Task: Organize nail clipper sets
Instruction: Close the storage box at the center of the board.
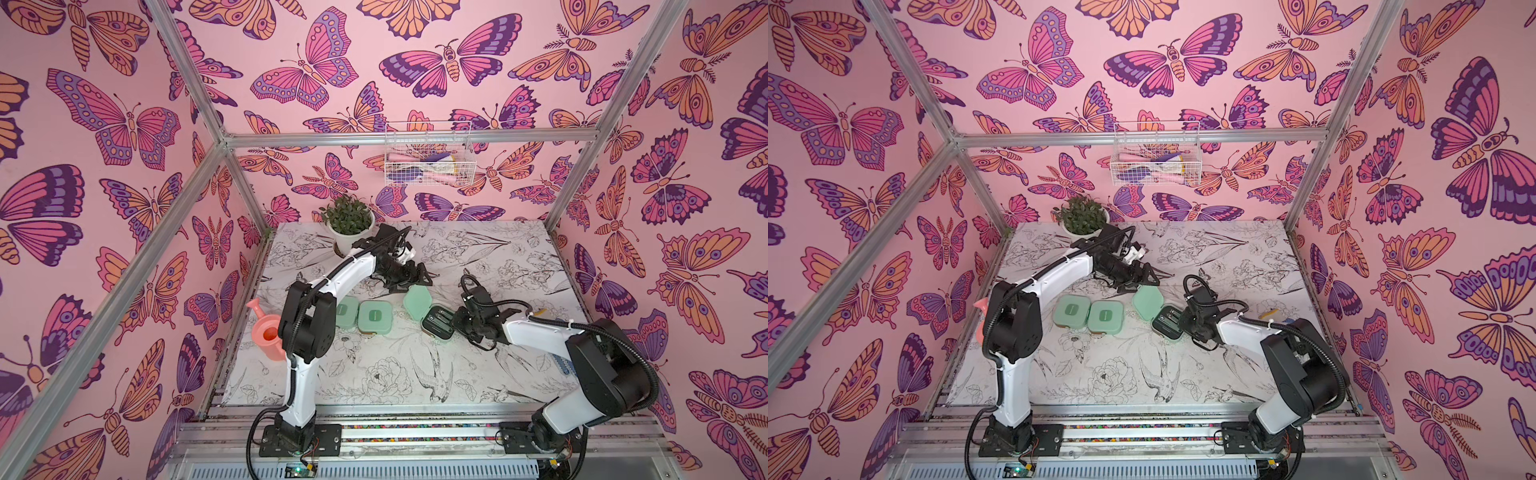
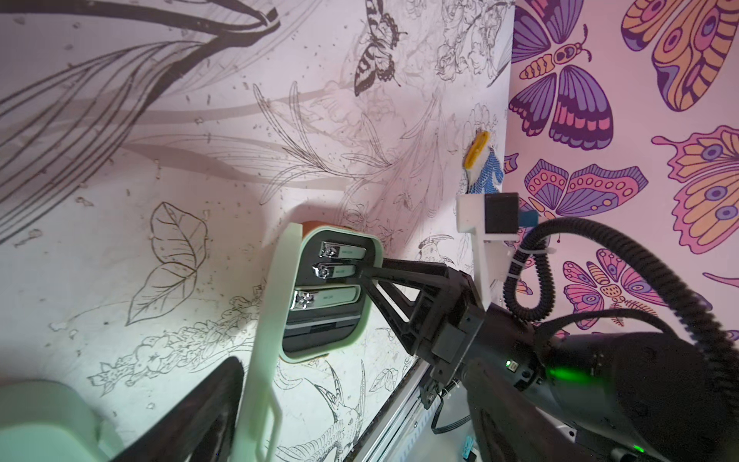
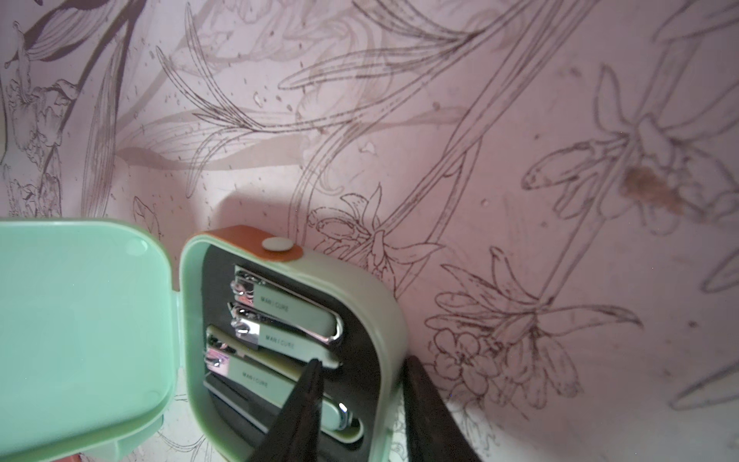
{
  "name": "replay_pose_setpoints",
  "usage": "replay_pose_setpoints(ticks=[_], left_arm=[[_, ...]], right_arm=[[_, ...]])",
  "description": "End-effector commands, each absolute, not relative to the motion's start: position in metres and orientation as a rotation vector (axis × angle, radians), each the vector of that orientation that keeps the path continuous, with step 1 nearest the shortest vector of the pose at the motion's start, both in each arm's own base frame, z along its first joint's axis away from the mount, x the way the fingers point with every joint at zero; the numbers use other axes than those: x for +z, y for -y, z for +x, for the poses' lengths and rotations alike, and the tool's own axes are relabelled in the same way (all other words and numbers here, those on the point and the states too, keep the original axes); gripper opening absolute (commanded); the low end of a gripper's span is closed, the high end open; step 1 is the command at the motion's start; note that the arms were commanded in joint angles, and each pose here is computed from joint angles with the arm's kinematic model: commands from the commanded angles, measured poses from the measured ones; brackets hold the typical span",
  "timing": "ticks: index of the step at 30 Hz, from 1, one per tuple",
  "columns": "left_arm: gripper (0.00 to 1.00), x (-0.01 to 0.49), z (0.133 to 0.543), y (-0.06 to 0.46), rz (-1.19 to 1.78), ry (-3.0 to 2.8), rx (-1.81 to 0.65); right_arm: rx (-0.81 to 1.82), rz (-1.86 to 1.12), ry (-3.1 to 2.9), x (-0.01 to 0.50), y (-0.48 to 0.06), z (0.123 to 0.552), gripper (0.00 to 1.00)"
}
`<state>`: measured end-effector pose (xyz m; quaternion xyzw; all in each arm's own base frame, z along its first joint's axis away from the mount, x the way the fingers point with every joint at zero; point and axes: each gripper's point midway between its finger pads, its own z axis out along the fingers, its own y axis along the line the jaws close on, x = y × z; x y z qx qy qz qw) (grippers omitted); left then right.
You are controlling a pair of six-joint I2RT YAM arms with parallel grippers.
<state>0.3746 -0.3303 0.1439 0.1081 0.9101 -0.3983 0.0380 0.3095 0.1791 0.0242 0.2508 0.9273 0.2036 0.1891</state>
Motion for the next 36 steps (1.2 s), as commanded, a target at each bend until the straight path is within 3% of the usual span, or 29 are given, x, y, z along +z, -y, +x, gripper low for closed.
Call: replay_pose_setpoints(ticks=[1, 3, 4, 9, 20, 23, 26, 30, 36], left_arm=[[0.89, 0.158, 0.356, 0.340, 0.368, -2.796, -1.260], [0.89, 0.158, 0.350, 0.347, 0.392, -2.801, -1.265], [0.89, 0.157, 0.347, 0.349, 0.399, -2.806, -1.263], [0.89, 0.152, 0.333, 0.362, 0.437, -2.824, -1.244], [0.89, 0.172, 0.322, 0.383, 0.503, -2.777, -1.269], [0.88, 0.169, 0.317, 0.388, 0.519, -2.787, -1.270], [0.88, 0.160, 0.312, 0.393, 0.526, -2.813, -1.256], [0.88, 0.145, 0.302, 0.397, 0.532, -2.858, -1.221], [0.88, 0.113, 0.289, 0.398, 0.509, -2.941, -1.155]], right_arm=[[0.462, 0.753, -2.727, -0.005, -0.168, 0.284, 0.38], [0.463, 0.749, -2.724, -0.003, -0.168, 0.284, 0.44], [0.461, 0.748, -2.722, -0.003, -0.168, 0.284, 0.51], [0.454, 0.738, -2.666, 0.015, -0.160, 0.285, 0.99], [0.331, 0.793, -2.499, 0.055, -0.091, 0.254, 0.99], [0.456, 0.848, -2.416, 0.057, -0.078, 0.248, 0.99], [0.768, 0.919, -2.278, 0.059, -0.079, 0.252, 0.99], [0.936, 0.950, -2.193, 0.072, -0.070, 0.250, 0.73], [0.861, 0.762, -2.239, 0.106, -0.070, 0.250, 0.66]])
